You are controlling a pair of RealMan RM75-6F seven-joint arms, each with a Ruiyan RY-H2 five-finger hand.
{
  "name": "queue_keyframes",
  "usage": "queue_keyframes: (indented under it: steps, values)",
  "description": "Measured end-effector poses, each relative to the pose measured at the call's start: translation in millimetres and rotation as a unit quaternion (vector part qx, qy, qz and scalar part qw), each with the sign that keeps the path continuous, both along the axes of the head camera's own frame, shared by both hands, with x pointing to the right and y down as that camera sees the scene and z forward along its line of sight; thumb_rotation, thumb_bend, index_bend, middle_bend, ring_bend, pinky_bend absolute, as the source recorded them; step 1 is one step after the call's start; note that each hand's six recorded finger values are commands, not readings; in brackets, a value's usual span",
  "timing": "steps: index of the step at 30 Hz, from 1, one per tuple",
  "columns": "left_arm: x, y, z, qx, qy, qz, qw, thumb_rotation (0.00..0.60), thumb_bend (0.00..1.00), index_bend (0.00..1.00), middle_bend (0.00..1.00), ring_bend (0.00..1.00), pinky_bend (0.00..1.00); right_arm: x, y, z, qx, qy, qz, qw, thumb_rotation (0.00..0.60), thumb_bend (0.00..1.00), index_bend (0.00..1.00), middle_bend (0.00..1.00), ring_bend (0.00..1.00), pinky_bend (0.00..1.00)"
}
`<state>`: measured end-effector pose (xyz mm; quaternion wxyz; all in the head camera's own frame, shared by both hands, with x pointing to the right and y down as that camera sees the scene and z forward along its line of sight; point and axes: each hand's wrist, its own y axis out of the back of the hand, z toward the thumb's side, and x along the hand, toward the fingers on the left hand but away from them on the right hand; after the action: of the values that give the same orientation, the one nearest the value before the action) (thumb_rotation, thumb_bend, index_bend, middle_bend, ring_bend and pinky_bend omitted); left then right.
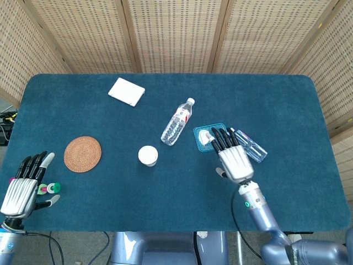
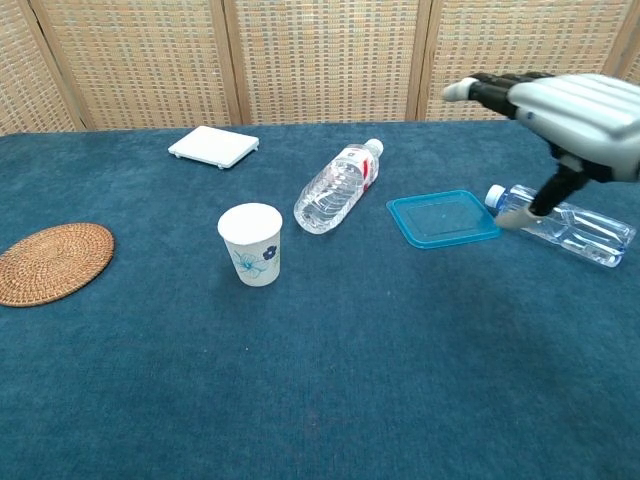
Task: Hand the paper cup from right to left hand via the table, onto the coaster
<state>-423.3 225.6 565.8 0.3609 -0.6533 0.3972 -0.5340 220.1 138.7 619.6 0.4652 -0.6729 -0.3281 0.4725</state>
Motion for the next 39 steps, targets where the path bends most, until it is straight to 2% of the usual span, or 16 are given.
queue_keyframes:
  steps: [8,15,20,26,39]
  values:
    - [5.7,2.3,2.2,-0.003,-0.006,0.012,0.9999,0.6,0.01,0.0,0.0,0.0,0.0,89.9,45.7,-7.3,0.013,0.005,0.065,0.9978,0.6,0.08,0.0,0.0,0.0,0.0]
    - [18.8,-0.5,3.7,-0.009,0.007,0.027,0.9996,0.6,0.01,0.0,0.0,0.0,0.0,128.2,77.2,-14.9,0.024,0.006,0.083,0.9963,0.6,0.08,0.0,0.0,0.0,0.0]
    - [29.4,-10.6,1.9,-0.008,0.012,0.045,0.9989,0.6,0.01,0.0,0.0,0.0,0.0,132.8,78.1,-22.7,0.039,-0.007,0.087,0.9955,0.6,0.08,0.0,0.0,0.0,0.0]
    - [44.0,-30.6,-1.8,-0.003,0.015,0.061,0.998,0.6,0.01,0.0,0.0,0.0,0.0,134.3,77.9,-24.9,0.04,-0.014,0.089,0.9951,0.6,0.08,0.0,0.0,0.0,0.0]
    - [99.7,-95.8,26.3,-0.062,0.014,0.124,0.9902,0.6,0.05,0.0,0.0,0.0,0.0,136.8,75.1,-31.2,0.055,-0.033,0.087,0.9941,0.6,0.08,0.0,0.0,0.0,0.0]
